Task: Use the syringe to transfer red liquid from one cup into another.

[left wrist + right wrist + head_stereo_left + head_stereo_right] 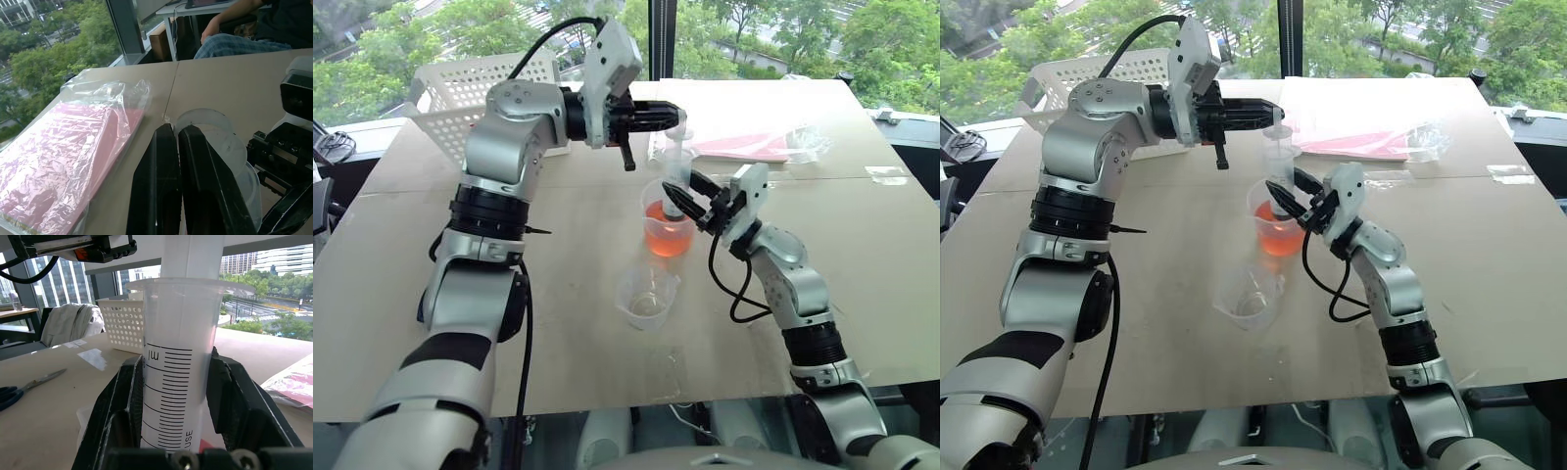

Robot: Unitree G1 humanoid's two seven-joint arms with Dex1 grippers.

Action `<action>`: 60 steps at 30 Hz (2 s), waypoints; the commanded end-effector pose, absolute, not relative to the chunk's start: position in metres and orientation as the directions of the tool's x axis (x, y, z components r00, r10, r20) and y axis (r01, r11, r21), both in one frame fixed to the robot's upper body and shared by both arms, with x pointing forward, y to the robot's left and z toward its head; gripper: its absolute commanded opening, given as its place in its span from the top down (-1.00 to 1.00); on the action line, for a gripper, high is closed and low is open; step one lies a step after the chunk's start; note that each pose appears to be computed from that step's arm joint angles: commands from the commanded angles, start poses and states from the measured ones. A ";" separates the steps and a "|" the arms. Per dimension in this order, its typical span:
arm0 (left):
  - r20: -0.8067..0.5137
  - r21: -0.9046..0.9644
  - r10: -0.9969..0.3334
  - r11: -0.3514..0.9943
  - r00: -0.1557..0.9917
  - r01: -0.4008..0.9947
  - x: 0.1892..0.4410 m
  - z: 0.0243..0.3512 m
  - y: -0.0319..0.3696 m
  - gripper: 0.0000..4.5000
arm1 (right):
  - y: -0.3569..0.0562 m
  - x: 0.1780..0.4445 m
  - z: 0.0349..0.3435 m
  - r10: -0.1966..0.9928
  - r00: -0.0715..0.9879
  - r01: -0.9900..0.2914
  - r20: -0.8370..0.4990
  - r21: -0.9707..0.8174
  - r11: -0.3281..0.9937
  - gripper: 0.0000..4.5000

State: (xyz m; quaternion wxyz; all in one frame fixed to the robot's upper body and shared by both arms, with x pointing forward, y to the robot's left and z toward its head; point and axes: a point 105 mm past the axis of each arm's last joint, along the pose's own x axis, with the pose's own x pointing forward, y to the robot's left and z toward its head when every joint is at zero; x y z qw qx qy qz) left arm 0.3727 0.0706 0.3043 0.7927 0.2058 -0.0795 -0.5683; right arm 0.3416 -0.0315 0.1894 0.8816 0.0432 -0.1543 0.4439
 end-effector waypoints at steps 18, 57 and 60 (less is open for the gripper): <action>-0.100 0.123 -0.884 0.444 0.456 0.887 0.285 0.303 0.135 -0.92 | -0.012 0.328 0.226 0.796 0.462 -0.834 0.392 -0.115 0.540 0.37; 0.046 0.088 -0.862 0.506 0.504 0.858 0.257 0.261 0.149 -0.92 | -0.031 0.341 0.258 0.773 0.465 -0.796 0.432 -0.178 0.579 0.37; 0.038 0.060 -0.877 0.481 0.479 0.875 0.241 0.256 0.155 -0.92 | -0.034 0.346 0.251 0.789 0.482 -0.778 0.381 -0.228 0.586 0.37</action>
